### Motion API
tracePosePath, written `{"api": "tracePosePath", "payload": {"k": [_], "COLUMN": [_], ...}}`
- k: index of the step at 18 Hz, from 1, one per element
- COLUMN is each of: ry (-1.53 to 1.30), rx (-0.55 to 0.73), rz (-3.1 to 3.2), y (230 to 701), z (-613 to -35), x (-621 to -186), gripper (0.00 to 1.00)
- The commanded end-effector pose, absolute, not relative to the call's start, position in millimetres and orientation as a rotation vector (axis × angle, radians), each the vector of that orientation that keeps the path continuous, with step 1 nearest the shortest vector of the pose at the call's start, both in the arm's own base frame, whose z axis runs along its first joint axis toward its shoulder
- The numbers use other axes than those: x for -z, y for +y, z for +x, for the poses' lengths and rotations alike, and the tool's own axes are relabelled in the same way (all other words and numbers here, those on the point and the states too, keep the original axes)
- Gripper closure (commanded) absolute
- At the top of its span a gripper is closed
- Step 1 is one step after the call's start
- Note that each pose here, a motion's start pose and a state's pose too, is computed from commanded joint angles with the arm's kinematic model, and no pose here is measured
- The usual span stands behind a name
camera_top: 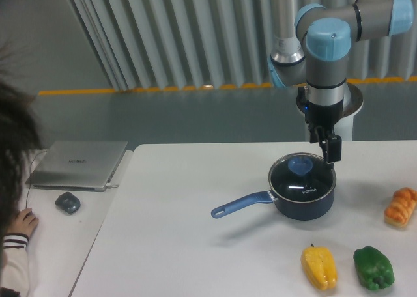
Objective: Open the lid
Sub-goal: 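Lower the gripper down onto the glass lid's knob of the blue saucepan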
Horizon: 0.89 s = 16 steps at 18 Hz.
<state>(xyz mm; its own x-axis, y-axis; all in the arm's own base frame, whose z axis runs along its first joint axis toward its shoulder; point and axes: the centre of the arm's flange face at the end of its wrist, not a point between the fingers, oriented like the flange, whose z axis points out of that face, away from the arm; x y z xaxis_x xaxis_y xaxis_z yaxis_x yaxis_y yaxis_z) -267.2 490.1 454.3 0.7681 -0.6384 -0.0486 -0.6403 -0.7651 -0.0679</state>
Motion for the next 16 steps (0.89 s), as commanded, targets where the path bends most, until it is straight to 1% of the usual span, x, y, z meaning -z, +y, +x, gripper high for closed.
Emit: {"api": "tracePosePath", "payload": {"k": [6,16], "ry": [1.006,0.993], "rx": [-0.016,-0.007], "rz": [-2.880,-2.877], "y": [481,482], "z": [-280,-278], "x": [-451,-451], "gripper": [0.00,0.00]}}
